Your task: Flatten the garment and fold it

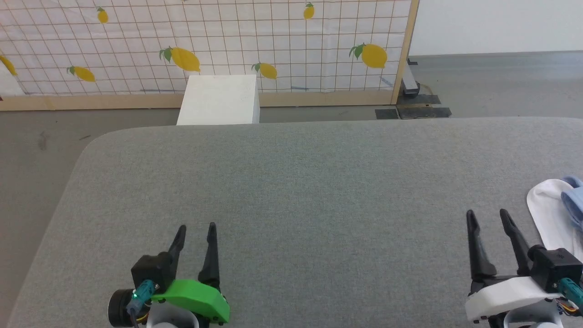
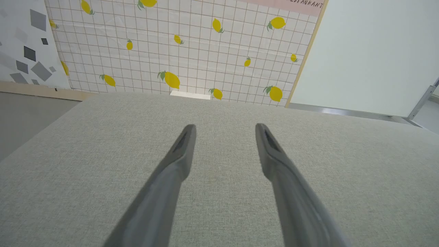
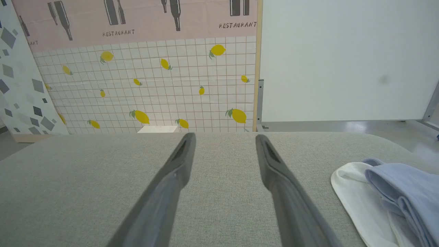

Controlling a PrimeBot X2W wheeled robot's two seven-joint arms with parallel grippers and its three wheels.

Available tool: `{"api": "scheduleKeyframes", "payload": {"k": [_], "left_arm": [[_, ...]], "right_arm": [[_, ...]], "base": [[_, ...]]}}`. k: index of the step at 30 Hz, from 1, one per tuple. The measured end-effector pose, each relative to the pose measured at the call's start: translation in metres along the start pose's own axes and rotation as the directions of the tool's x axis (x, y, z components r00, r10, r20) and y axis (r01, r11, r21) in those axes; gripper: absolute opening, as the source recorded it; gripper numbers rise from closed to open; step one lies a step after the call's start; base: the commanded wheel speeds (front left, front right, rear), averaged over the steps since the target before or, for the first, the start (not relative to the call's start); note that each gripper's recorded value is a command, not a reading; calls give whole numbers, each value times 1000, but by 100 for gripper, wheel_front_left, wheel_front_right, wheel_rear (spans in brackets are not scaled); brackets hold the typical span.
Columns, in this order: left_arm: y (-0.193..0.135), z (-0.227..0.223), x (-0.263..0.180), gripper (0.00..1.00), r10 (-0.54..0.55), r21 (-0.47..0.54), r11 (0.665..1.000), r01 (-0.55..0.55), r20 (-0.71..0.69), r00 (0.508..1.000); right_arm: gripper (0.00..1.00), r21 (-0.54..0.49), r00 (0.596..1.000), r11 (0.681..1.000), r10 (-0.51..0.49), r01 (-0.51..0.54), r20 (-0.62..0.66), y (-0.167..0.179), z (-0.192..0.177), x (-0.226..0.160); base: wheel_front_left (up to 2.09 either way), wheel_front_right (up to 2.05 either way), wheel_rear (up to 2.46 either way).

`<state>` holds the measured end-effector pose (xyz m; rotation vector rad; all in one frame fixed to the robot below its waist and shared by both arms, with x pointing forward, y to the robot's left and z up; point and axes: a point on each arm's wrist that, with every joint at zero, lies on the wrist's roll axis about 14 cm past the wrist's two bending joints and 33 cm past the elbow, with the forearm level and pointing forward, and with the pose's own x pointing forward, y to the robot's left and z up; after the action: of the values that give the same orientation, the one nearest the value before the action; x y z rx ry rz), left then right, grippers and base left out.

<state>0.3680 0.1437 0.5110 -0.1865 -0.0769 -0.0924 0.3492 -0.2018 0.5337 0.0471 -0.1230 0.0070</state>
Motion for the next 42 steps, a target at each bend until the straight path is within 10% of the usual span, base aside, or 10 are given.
{"api": "scheduleKeyframes", "payload": {"k": [42], "left_arm": [[3, 6, 4, 0, 4, 38, 999, -4, -11, 1000]], "right_arm": [[0, -11, 999, 1000, 23, -23, -42, 7, -7, 3]], "base": [[0, 0, 0]]}}
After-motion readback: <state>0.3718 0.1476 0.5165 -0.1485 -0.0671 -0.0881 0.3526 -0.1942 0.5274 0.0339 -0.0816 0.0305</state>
